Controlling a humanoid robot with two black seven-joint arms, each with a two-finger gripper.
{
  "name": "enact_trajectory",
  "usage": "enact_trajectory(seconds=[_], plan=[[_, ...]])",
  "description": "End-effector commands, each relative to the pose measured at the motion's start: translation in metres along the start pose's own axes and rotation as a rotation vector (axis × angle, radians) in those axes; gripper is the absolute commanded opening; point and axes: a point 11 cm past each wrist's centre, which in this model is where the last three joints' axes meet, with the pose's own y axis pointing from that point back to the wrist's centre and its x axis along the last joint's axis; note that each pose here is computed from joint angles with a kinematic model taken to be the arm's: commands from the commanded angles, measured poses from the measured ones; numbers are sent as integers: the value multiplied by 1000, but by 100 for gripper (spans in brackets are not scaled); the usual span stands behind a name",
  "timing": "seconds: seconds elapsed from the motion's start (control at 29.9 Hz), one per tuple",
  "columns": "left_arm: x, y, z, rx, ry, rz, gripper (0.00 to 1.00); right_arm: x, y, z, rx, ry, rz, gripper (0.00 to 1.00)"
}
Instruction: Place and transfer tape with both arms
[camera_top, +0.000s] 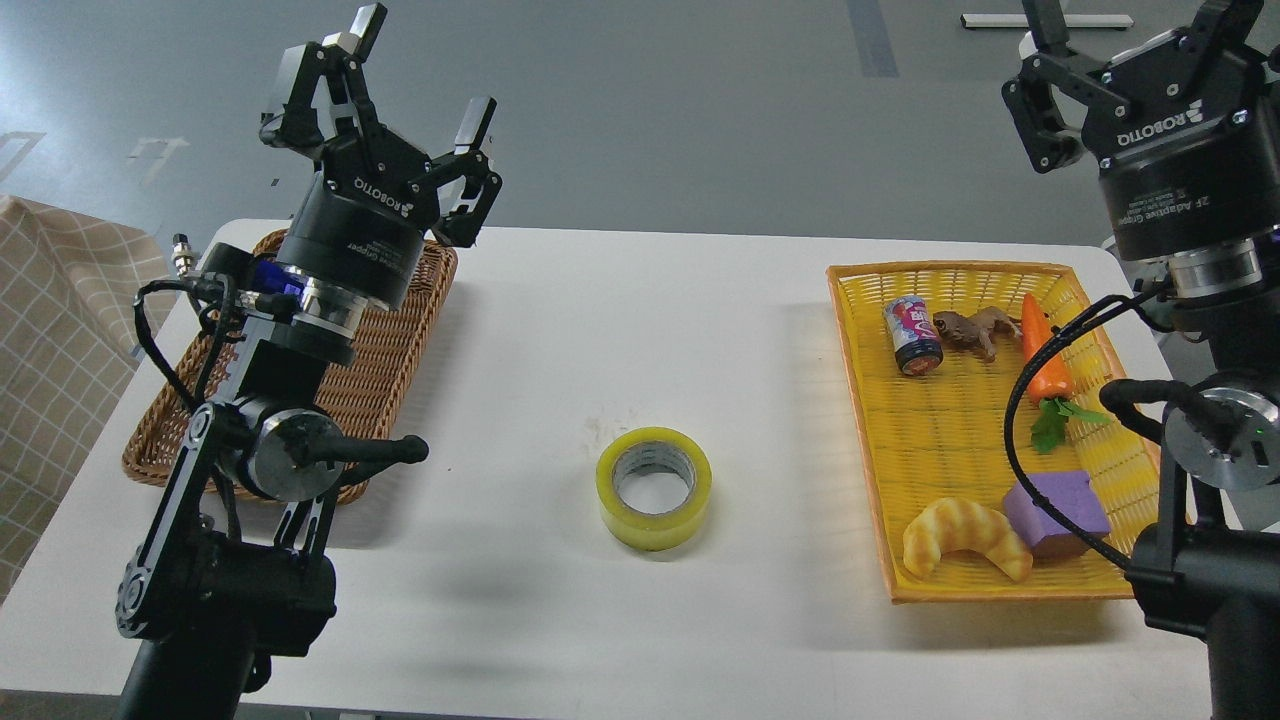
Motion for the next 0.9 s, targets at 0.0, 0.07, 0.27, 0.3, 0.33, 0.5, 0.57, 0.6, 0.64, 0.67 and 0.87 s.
enact_trajectory(seconds=[0.0,0.07,0.27,0.3,0.33,0.5,0.57,0.6,0.64,0.67,0.87], plan=[[1,0,1,-4,-3,2,98,-7,-6,0,3,-30,-23,100],[-1,0,4,-15,-4,-6,98,-9,-9,-1,13,-60,-29,100],[-8,1,15,-107,3,-70,98,-11,-14,-6,34,-88,-40,100],[-8,1,14,-106,4,-75,98,-11,-14,-6,34,-88,-40,100],[-8,1,14,-105,5,-75,98,-11,-14,-6,34,-88,-40,100],[-8,1,14,-80,-25,-93,98,-15,-13,0,18,-95,-60,100],[-4,4,15,-59,-69,-101,98,-18,-14,3,9,-99,-71,100],[-3,4,14,-44,-96,-105,98,-18,-14,3,8,-98,-73,100],[-3,5,13,-29,-133,-115,98,-19,-14,3,8,-98,-73,100],[-3,6,8,19,-241,-146,98,-19,-15,3,9,-98,-77,100],[8,15,0,180,-716,-265,98,-19,-14,3,7,-97,-76,100]])
